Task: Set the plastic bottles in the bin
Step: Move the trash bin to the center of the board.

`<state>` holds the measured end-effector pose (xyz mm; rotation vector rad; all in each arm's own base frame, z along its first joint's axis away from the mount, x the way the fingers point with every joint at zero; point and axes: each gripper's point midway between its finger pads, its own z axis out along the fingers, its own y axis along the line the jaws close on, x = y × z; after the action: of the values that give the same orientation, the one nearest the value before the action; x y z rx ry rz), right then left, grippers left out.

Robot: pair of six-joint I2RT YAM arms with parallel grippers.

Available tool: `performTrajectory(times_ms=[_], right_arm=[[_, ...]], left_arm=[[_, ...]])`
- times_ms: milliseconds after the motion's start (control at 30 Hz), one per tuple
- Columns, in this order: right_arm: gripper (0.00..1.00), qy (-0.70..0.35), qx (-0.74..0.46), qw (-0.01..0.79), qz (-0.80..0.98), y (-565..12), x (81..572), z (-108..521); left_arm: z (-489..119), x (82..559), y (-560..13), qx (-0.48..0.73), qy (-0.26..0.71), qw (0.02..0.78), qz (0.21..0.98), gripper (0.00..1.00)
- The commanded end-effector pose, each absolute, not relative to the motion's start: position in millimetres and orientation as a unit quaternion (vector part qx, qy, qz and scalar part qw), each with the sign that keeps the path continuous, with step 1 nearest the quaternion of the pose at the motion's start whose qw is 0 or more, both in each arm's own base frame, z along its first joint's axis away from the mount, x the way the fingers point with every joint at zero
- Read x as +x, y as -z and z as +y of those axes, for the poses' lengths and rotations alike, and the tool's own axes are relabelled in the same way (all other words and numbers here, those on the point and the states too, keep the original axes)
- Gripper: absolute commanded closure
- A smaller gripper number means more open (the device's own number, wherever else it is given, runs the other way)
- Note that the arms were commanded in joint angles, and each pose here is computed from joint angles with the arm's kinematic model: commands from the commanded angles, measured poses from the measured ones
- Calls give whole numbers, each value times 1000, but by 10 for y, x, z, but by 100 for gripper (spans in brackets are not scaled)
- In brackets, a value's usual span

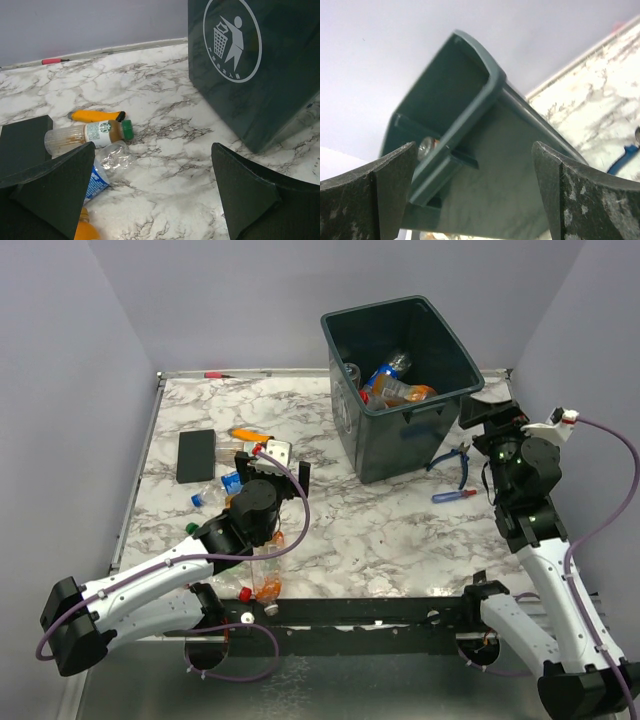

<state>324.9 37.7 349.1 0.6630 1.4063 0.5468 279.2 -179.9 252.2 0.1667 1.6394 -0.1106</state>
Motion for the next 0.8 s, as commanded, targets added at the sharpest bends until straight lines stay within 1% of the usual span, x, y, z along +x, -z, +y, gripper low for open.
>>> performTrajectory(times_ms=[0,67,167,300,433,600,700,733,767], right_arm=[[0,-232,285,717,592,-3949,3309,242],[0,-224,290,709,603,-3953,3448,178],[1,-222,307,670,639,-3806,3724,90],[8,-269,301,626,667,-3674,4032,90],[10,-307,273,608,680,-3666,4143,245],[13,-325,261,588,693,-3623,4203,343],[21,-336,253,577,700,-3601,4240,392],[26,-340,252,571,703,-3576,4258,411],[34,-343,251,566,706,-3550,4277,428]], left_arm=[[-1810,2759,-2568,76,60,680,727,1],[-1817,2760,-2575,76,62,680,726,1],[-1828,2755,-2567,78,63,679,727,1],[-1800,2761,-2561,78,55,680,727,1],[-1801,2771,-2546,80,49,679,728,1],[-1834,2786,-2507,86,47,675,732,1],[-1844,2792,-2480,89,45,672,734,1],[-1845,2794,-2475,89,44,672,734,1],[-1851,2796,-2472,90,44,671,734,1]])
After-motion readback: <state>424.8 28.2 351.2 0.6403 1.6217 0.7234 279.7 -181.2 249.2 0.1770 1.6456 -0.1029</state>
